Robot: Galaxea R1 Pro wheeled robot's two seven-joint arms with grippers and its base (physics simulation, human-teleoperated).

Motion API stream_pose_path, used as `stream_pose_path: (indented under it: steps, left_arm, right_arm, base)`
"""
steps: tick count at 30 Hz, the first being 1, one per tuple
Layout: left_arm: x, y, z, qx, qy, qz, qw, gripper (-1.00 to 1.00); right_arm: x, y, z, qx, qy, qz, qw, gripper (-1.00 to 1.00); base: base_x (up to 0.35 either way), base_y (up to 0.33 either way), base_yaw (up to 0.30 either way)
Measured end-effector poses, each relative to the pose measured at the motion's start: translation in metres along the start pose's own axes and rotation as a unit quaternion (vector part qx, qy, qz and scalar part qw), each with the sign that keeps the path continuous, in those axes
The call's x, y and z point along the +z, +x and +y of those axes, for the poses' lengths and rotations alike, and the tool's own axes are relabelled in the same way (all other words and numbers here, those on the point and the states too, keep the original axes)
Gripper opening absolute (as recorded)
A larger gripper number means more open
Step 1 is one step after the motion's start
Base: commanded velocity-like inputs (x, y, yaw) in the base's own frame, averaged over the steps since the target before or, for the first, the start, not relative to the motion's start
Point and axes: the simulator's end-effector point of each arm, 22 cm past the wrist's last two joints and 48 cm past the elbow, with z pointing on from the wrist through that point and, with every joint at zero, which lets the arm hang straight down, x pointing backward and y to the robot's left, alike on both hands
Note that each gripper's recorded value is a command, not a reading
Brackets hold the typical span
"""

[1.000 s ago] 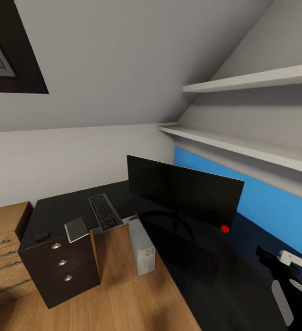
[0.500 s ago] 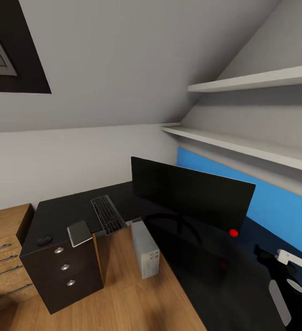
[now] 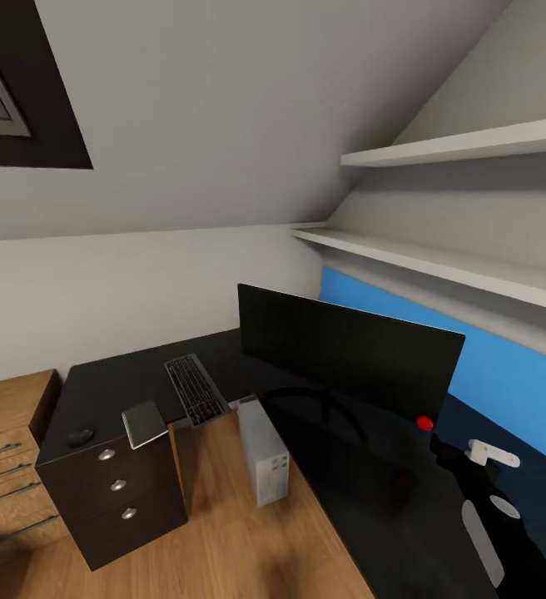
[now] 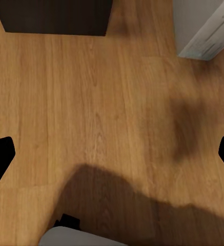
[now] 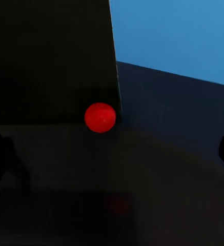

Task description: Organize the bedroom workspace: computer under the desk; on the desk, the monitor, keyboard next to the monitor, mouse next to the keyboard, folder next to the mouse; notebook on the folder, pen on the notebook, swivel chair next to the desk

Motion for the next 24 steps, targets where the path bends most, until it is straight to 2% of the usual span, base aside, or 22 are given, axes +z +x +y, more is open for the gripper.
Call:
stream_pose_path:
  steps: [11,24]
  left_arm:
    - [0.000,0.000,0.000,0.000,0.000,0.000,1.0000,1.00]
    - [0.000,0.002,0.000,0.001,0.000,0.002,1.0000,1.00]
  right_arm:
    - [-0.003,0.000,0.021,0.001,-0.019,-0.002,0.9998,1.00]
    - [-0.003,0.001,0.024,0.001,-0.021,-0.002,0.9998,1.00]
  base:
    - [0.001,0.000,0.025]
    - [0.000,0.000,0.173]
